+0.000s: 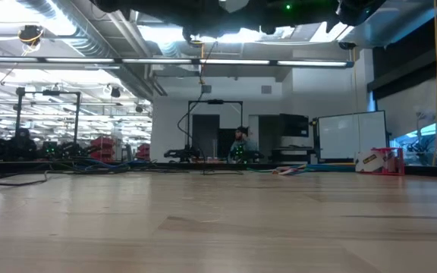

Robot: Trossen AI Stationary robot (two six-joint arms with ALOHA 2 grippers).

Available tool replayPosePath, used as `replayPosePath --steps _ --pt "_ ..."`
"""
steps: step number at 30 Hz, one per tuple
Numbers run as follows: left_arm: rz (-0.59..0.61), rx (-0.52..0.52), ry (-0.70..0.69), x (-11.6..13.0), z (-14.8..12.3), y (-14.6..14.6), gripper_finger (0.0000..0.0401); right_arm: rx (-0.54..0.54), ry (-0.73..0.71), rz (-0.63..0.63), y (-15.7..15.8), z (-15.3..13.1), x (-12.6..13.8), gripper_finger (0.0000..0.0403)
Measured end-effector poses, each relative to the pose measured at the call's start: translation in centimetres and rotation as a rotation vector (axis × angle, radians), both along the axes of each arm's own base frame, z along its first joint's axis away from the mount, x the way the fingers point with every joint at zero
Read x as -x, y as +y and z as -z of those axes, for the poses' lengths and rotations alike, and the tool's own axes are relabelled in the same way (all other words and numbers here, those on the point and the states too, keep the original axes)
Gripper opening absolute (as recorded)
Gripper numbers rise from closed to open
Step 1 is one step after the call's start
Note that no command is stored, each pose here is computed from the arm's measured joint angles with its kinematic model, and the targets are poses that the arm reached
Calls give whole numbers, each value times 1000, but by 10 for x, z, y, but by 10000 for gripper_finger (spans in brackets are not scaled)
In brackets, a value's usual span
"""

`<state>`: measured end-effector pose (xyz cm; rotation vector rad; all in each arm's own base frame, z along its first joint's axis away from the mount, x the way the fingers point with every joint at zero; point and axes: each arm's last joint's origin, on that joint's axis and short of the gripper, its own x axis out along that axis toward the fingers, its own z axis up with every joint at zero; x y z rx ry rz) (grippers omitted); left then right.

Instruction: Coiling cords

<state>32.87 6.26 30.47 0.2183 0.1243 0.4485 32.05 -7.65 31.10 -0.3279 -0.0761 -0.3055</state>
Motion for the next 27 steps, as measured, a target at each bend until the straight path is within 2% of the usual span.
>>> replayPosePath --steps 4,9,21,24,27 --pt "-4 -7 8 0 0 0 3 -25 -36 -14 4 -3 -1 4" --pt "-16 -38 82 0 7 1 4 -52 -51 -20 5 -4 -1 4" --pt "7 -78 220 1 17 -3 4 -49 -42 -31 5 -3 -1 4" --pt "14 -86 225 2 16 -4 19 -45 -41 -30 5 -3 -1 4" --pt "20 -87 216 6 11 -7 58 -45 -39 -28 5 -3 -1 4"
